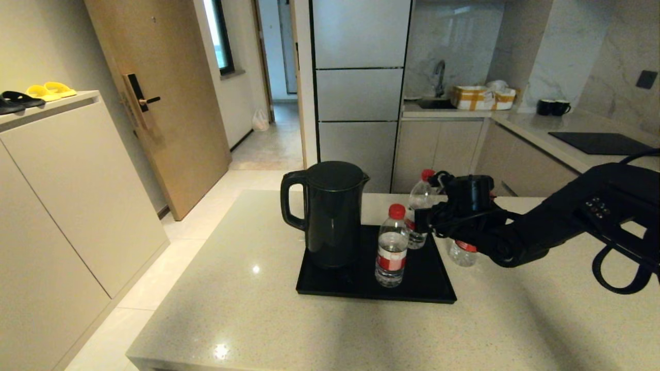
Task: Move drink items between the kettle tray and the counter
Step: Place it on the tray
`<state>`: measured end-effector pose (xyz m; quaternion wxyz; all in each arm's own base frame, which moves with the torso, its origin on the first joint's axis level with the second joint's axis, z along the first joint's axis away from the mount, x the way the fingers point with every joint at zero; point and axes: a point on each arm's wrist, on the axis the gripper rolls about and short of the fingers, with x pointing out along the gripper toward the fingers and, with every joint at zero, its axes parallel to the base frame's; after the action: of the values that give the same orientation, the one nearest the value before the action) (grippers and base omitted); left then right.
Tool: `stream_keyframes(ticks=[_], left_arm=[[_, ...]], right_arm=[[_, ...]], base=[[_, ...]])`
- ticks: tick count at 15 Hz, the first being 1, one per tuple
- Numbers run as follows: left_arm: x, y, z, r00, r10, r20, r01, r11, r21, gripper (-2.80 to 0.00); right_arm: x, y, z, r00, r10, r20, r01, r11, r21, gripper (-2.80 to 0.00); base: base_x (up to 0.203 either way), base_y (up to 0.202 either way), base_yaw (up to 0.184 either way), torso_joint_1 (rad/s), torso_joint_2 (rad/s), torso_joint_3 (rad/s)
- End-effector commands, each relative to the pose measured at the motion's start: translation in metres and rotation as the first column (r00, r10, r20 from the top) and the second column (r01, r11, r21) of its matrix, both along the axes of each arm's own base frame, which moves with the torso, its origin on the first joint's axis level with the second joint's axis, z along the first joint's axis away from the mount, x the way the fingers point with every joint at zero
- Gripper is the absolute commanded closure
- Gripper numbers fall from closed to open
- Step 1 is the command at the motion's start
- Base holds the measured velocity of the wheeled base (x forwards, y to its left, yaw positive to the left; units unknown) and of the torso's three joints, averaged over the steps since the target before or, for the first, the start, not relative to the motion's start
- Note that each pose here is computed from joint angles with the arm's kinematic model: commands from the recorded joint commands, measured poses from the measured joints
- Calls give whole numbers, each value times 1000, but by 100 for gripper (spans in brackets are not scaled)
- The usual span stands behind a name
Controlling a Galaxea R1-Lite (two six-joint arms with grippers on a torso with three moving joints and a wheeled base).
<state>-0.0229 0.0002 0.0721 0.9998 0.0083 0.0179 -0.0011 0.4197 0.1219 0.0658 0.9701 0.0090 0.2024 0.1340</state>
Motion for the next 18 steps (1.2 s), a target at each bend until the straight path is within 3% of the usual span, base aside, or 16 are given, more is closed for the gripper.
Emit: stream_keyframes(ticks=[1,5,8,10,12,18], left_arm=[[0,0,0,1000,0,-1,0,1000,1,0],[0,0,0,1000,0,1,0,1000,0,0],[0,0,0,1000,0,2,0,1000,0,0],[0,0,0,1000,0,1,0,1000,0,0],[0,0,0,1000,0,1,0,1000,0,0],[0,0,0,1000,0,1,0,1000,0,0]], right_arm=[[14,2,-13,1000,-21,-3,21,1000,-11,0],[26,6,-12,1000,-24,10,24,1000,-16,0],[30,26,-14,1000,5,25,-5,1000,-20,0],[31,34,-25,1000,-5,29,7,998,-69,0],[27,46,-26,999,23,28,-20,997,-75,0],[24,50,-30,999,28,16,-26,996,-82,0]], base=[[0,0,0,0,0,0],[0,0,0,0,0,0],[0,0,0,0,0,0],[0,0,0,0,0,0],[0,0,0,0,0,0],[0,0,0,0,0,0]])
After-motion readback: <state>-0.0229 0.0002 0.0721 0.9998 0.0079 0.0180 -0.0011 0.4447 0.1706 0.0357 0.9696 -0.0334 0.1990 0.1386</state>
